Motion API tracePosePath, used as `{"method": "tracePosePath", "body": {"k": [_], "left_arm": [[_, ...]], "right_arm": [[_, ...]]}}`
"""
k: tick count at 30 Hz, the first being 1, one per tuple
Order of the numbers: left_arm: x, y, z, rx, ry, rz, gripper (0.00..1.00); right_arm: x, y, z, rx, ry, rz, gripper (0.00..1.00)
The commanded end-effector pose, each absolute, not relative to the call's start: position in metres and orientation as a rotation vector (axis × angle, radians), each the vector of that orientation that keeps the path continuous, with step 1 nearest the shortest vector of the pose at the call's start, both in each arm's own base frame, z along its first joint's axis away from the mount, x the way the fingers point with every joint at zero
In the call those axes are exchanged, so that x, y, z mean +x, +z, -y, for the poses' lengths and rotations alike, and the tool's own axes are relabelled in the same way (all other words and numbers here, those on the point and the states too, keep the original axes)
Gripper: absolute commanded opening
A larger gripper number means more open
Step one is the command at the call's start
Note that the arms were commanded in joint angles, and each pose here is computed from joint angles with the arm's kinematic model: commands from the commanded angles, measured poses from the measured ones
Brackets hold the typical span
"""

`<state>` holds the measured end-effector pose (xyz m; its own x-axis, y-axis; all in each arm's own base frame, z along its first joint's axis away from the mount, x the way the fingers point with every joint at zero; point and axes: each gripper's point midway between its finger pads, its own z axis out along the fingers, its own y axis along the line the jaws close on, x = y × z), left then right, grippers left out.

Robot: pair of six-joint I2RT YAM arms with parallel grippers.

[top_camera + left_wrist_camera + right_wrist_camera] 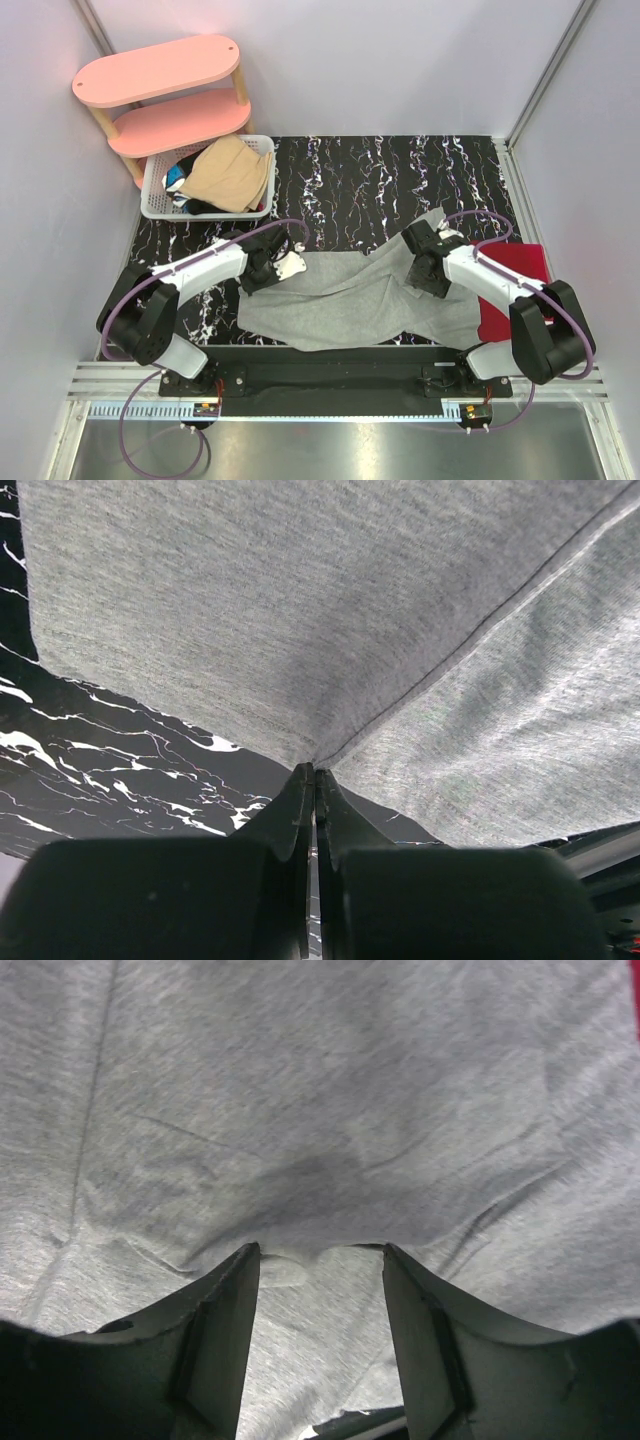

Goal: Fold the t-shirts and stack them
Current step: Flatten out the tshirt

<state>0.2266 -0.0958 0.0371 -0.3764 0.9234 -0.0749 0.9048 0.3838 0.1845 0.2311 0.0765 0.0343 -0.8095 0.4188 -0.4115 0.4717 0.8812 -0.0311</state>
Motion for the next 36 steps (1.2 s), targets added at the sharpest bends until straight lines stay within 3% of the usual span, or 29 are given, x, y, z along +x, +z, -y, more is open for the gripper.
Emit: {"method": "tracePosePath", "body": {"k": [1, 7, 15, 25, 30, 36], "left_arm": [[0.241, 0.045, 0.093, 1.623, 0.226, -2.421, 0.0], [0.265, 0.031, 0.053, 1.574, 0.37, -2.46, 0.0], [0.284, 0.032, 0.013, 1.484, 0.458, -2.503, 0.0], [0.289, 0.033, -0.008, 1.419, 0.476, -2.532, 0.0], [0.287, 0.032, -0.005, 1.408, 0.452, -2.541, 0.0], [0.285, 0.032, -0.006, 1.409, 0.447, -2.549, 0.0]], "right_arm": [[0.24, 0.065, -0.056, 0.706, -0.22, -2.556, 0.59], [0.253, 0.105, -0.035, 0.794, -0.113, -2.462, 0.62], [0.255, 0.079, -0.028, 0.8, -0.23, -2.552, 0.63], [0.249, 0.053, -0.04, 0.789, -0.174, -2.634, 0.64], [0.254, 0.048, -0.062, 0.794, -0.017, -2.666, 0.53], [0.253, 0.031, -0.069, 0.783, 0.017, -2.716, 0.51]]}}
